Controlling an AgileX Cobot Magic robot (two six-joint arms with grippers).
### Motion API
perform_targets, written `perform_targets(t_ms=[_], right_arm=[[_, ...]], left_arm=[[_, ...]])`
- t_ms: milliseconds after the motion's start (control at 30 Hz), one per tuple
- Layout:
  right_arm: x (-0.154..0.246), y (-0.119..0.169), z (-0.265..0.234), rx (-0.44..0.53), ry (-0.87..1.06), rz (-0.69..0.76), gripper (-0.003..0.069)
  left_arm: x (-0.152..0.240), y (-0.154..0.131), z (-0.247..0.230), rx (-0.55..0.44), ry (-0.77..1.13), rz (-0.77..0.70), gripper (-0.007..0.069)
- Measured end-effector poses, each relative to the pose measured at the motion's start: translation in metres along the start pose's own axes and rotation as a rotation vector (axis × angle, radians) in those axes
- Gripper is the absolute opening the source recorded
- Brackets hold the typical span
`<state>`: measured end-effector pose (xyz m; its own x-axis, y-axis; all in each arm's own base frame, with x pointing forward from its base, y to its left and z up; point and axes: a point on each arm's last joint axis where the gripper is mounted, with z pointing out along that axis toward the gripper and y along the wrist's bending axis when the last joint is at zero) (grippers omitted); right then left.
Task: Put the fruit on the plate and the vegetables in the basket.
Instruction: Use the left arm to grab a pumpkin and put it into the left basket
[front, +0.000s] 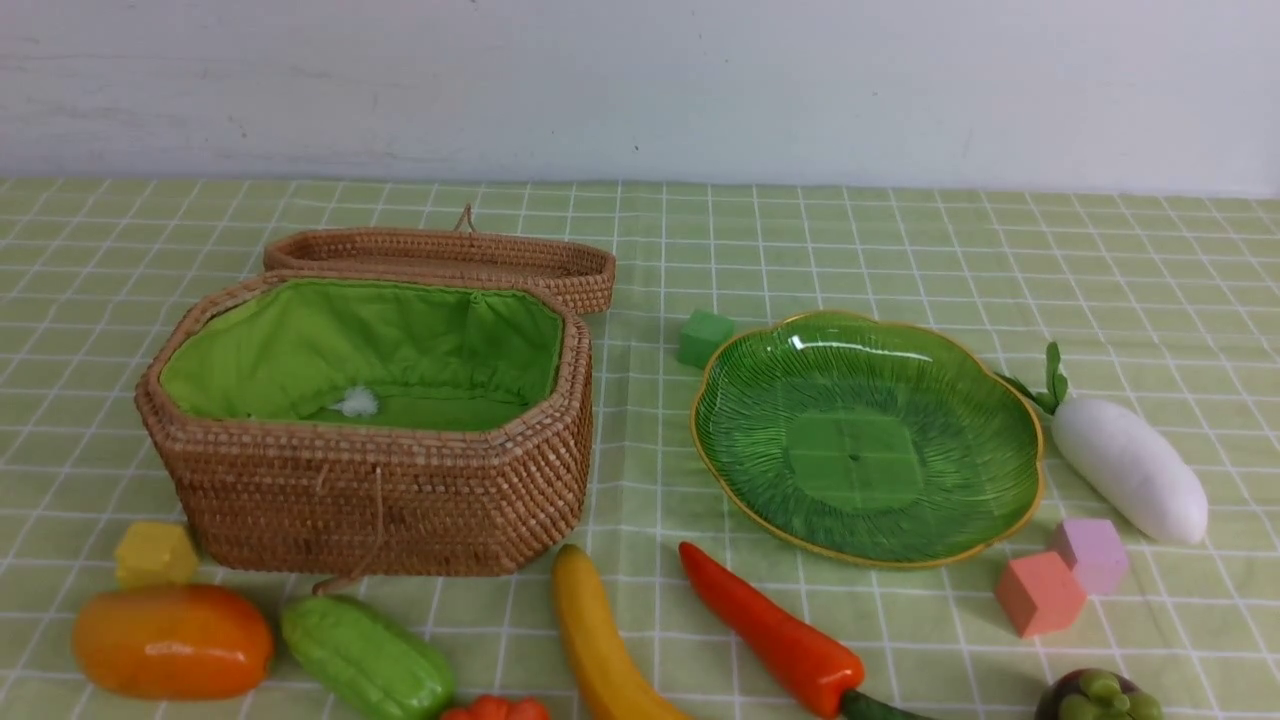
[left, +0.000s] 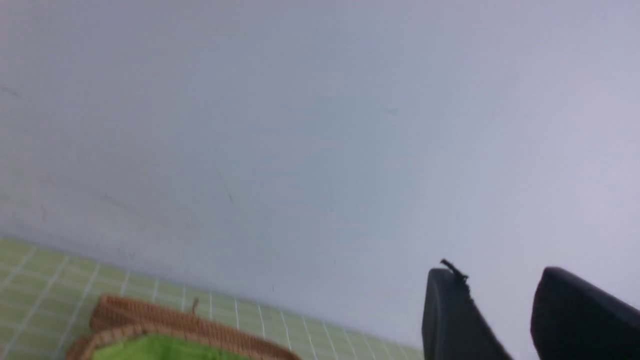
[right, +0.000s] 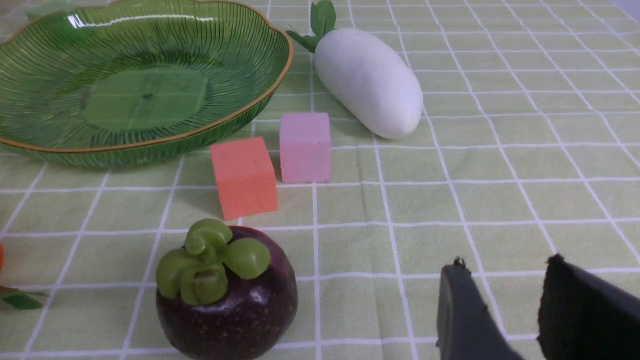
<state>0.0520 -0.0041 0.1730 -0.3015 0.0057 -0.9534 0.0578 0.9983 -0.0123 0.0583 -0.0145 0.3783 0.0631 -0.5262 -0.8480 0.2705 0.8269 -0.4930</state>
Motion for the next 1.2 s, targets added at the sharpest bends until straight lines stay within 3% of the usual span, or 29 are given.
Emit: perform_targets(t_ms=[100,267,533,800,1000,1200], right_arm=[[0.000,0.000,0.000,0.000,0.000,0.000,0.0242],[0.000,0.000,0.000,0.000,0.000,0.000,0.0242],[0.000,0.000,0.000,0.000,0.000,0.000,0.0242],[0.000,0.000,0.000,0.000,0.000,0.000,0.0242],[0.000,0.000,0.000,0.000,0.000,0.000,0.0242],[0.000,0.000,0.000,0.000,0.000,0.000,0.0242]], left_arm=[[-0.003,-0.007,0.015,-0.018,0.148,0.007,0.0239],[0.028,0.009,0.046,-0.122,0.509,0.093,0.0239],[0.063,0.024,0.067,-0.197,0.867,0.062,0.0239],[0.068,0.018,0.110,-0.075,1.285,0.213,0.0239],[0.114,-0.005,0.131,0.080,1.496,0.333,0.0239],[0.164,-0.020,0.143,0.013,1.575,0.383,0.0242]])
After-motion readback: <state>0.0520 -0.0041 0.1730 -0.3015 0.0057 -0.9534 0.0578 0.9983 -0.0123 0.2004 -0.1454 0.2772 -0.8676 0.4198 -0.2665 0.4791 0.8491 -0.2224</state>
